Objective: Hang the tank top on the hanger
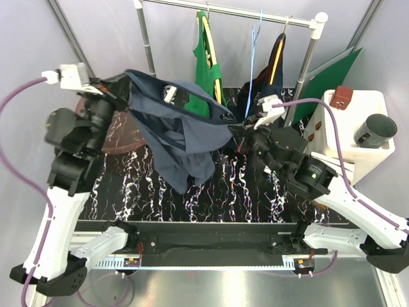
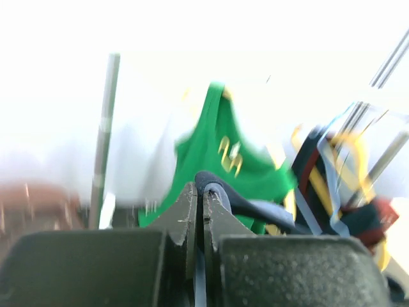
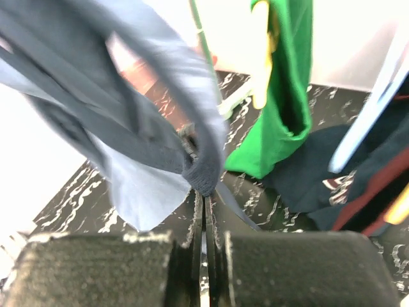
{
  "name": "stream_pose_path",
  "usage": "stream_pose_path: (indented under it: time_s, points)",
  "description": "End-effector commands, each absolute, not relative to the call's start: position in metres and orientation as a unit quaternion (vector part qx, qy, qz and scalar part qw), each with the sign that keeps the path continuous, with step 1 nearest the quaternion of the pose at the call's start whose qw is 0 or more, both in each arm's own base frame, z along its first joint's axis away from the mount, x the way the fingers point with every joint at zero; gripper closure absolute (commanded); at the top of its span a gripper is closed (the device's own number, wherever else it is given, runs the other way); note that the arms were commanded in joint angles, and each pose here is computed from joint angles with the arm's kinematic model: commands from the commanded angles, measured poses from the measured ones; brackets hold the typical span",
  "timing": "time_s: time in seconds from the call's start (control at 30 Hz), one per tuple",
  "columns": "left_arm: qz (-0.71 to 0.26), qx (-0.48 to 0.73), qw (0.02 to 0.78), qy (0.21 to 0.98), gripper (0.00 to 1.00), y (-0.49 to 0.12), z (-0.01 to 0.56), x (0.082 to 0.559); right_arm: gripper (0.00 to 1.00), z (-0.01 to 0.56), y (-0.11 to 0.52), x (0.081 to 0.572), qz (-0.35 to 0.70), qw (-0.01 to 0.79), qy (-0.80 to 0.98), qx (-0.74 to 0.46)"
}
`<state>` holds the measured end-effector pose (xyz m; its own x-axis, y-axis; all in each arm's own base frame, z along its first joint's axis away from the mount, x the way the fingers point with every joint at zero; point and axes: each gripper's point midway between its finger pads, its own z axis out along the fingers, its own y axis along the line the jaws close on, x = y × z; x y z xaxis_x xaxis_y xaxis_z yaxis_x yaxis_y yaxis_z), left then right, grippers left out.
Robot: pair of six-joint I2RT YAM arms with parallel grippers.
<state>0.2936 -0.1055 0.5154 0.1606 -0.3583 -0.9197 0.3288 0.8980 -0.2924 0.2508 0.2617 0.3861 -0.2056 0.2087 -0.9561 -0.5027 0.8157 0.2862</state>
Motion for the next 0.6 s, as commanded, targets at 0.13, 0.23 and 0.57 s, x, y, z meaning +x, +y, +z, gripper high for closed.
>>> stream_pose_path:
  time_s: [0.13, 0.23, 0.57]
  points:
    - [-0.201, -0.001, 0.778, 0.595, 1.00, -0.096, 0.526, 0.283, 1.00, 0.330, 0.242, 0.259, 0.197, 0.605, 0.763, -0.112]
    - [-0.224, 0.024, 0.763, 0.606, 1.00, -0.110, 0.517, 0.287, 1.00, 0.332, 0.245, 0.253, 0.218, 0.600, 0.760, -0.119]
    - [-0.278, 0.184, 0.640, 0.692, 1.00, -0.192, 0.376, 0.295, 0.49, 0.273, 0.299, 0.208, 0.330, 0.478, 0.783, -0.221]
